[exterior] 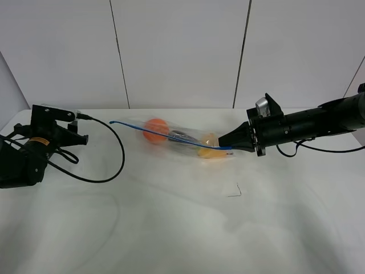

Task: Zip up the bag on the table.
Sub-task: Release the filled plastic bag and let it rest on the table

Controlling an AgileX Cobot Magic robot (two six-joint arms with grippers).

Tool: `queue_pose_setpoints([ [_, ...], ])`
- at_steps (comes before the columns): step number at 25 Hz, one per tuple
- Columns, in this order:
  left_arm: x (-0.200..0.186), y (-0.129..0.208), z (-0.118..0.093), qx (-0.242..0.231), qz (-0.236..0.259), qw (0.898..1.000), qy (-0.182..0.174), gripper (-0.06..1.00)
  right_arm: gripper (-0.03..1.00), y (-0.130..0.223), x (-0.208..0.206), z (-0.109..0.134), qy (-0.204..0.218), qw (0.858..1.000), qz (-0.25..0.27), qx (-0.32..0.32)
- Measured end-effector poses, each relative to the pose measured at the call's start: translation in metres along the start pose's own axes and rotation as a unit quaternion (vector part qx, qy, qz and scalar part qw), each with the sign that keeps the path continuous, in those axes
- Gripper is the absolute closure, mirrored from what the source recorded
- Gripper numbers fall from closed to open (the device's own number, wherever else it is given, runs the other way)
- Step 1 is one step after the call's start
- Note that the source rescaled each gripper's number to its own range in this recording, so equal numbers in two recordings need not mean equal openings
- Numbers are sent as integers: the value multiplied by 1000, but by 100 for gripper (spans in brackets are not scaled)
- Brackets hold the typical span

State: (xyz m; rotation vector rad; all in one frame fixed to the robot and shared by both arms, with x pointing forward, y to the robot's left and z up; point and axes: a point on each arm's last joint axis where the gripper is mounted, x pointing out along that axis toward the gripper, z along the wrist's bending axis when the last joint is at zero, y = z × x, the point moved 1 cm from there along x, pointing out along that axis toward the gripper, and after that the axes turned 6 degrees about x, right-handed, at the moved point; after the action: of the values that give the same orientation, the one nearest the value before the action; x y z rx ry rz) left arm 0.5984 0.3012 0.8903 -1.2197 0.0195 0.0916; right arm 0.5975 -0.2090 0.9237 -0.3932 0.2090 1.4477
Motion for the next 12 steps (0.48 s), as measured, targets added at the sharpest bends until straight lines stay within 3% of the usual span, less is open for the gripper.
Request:
queue_pose_setpoints([
  [3,0,0,0,-74,0,997,-1,25,96,0,0,0,0,1000,0,0],
  [5,0,0,0,-92,0,996,-1,25,96,0,0,0,0,1000,0,0],
  [8,0,0,0,-90,0,996,-1,23,96,0,0,0,0,1000,0,1],
  [12,0,1,0,-69,3,998,2,5,96,0,0,0,0,1000,0,1],
])
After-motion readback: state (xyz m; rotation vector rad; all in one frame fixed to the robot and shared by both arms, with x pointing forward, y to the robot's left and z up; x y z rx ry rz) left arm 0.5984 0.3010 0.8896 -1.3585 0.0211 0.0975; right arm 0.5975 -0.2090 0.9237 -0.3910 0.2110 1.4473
